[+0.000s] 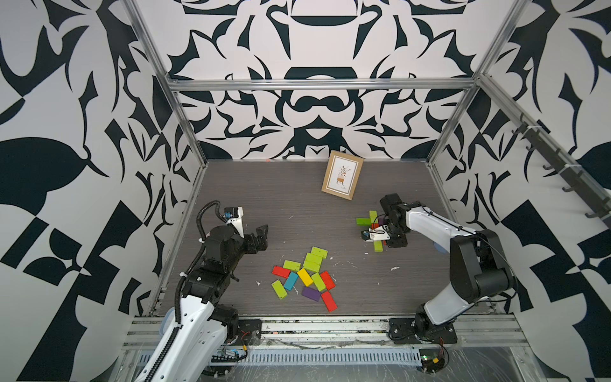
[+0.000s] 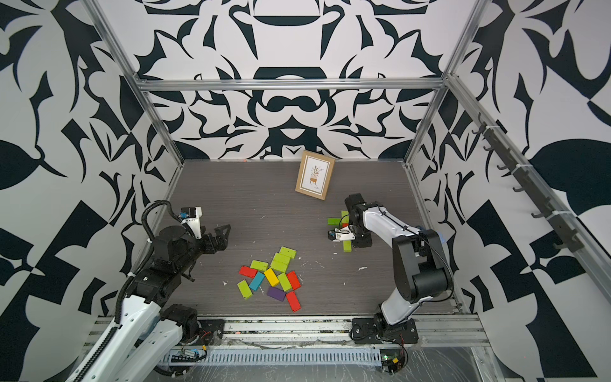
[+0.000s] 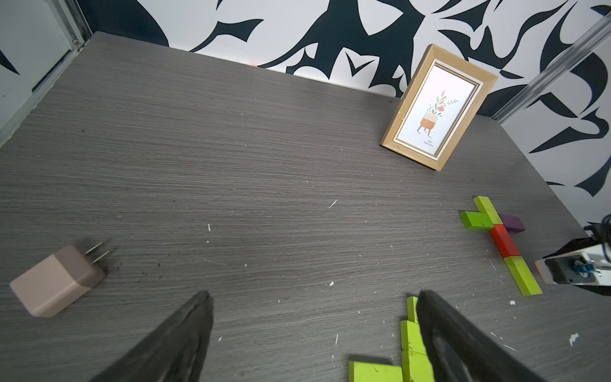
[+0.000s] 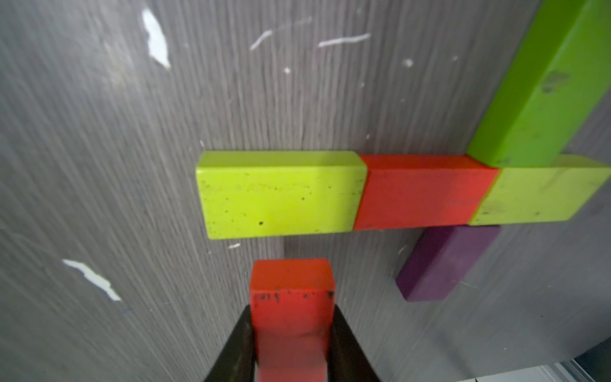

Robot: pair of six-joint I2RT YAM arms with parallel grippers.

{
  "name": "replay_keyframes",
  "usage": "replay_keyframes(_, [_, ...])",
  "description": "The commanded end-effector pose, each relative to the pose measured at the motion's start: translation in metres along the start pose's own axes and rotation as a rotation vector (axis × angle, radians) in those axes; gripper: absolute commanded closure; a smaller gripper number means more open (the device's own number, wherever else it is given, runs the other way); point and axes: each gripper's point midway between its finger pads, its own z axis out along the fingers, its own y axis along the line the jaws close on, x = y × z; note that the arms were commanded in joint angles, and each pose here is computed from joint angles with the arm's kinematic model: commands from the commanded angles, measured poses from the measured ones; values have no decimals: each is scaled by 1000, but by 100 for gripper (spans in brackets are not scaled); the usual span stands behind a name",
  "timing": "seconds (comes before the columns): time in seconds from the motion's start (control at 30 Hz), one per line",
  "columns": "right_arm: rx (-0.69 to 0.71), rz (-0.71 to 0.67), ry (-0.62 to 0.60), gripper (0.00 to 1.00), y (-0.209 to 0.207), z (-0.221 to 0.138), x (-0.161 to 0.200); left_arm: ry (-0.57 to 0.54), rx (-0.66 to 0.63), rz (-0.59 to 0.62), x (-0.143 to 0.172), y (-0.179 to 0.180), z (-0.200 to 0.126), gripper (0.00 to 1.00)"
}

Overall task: Assemble the letter t with building blocks
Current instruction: Assemble the building block at the center of the board.

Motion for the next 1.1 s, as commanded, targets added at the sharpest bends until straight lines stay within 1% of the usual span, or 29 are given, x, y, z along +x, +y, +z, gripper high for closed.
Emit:
replay_keyframes(0.0, [8, -7, 12, 100, 1, 1, 5, -5, 15, 0, 2, -2, 0, 0])
replay_keyframes(0.6, [-29, 13, -46, 100, 14, 5, -4, -5, 8, -3, 3, 0, 0, 0])
replay_keyframes(1.07, [-46, 6, -40, 100, 21, 8, -5, -5, 4, -5, 4, 1, -1, 0])
